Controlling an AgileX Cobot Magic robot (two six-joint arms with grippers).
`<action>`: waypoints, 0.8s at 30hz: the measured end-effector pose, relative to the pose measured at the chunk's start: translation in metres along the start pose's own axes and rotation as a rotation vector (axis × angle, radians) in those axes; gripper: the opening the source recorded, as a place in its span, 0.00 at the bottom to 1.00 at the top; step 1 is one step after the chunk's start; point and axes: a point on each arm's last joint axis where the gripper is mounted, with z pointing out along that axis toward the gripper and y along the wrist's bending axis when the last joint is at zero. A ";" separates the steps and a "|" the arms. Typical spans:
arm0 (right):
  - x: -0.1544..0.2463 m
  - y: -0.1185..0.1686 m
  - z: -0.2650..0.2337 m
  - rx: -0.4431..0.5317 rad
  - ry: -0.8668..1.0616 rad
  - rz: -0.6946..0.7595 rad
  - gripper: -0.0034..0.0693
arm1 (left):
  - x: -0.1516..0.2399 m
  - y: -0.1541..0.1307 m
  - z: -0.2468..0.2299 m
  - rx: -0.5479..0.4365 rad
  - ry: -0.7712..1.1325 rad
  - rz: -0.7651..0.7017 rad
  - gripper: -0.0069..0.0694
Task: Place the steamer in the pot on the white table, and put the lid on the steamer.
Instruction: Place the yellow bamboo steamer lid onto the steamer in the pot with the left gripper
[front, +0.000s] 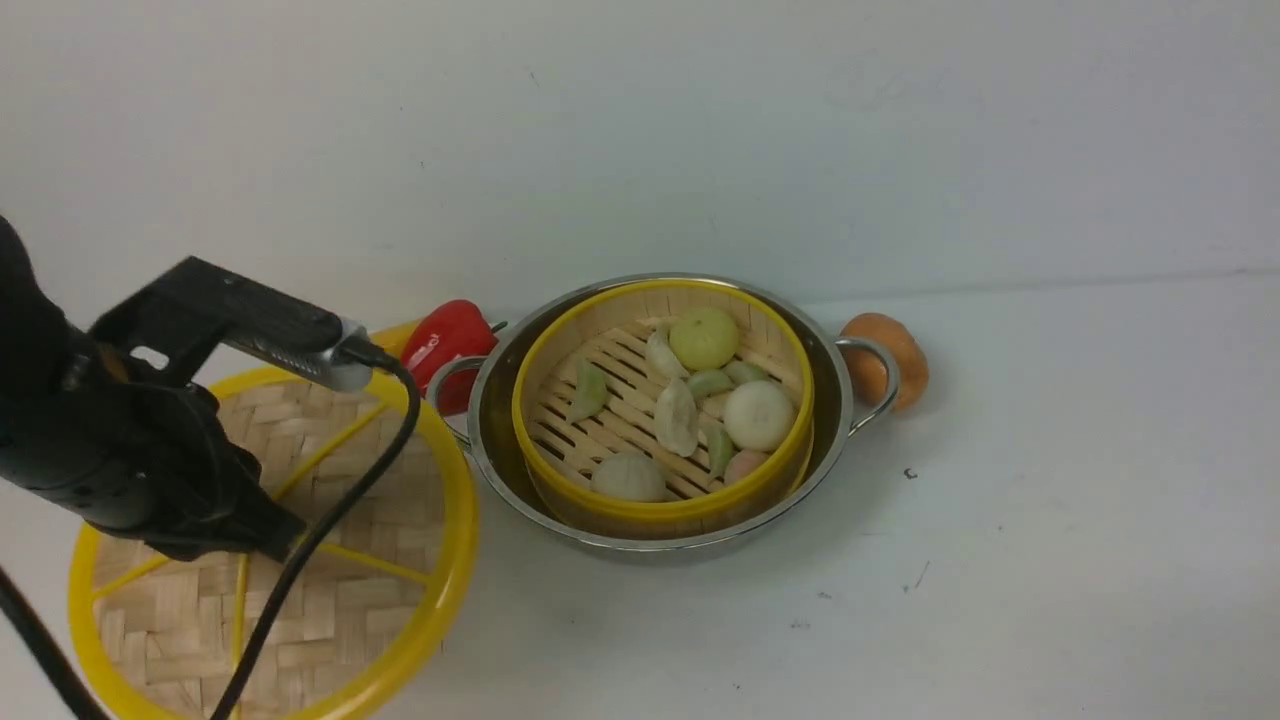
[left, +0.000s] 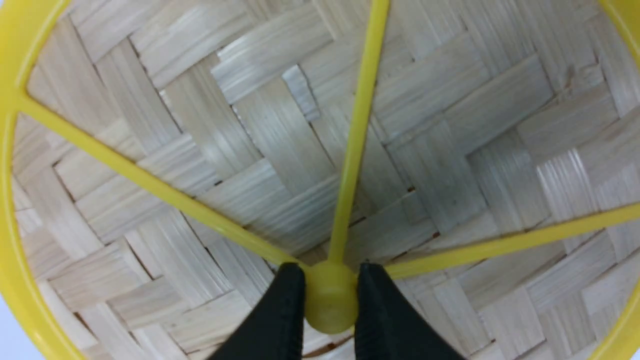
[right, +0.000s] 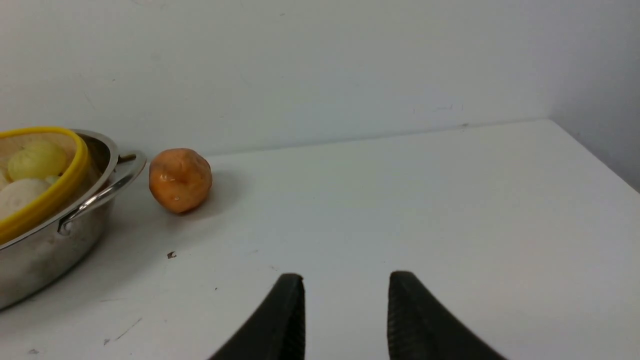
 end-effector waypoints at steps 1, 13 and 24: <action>0.000 0.000 0.000 0.000 0.000 0.000 0.39 | -0.001 0.000 -0.003 -0.003 -0.010 0.000 0.24; 0.000 0.000 0.000 0.000 0.000 0.000 0.39 | -0.029 0.005 -0.027 -0.051 -0.210 0.248 0.24; 0.000 0.000 0.000 -0.001 -0.001 0.001 0.39 | -0.066 -0.005 -0.050 0.056 -0.422 0.489 0.24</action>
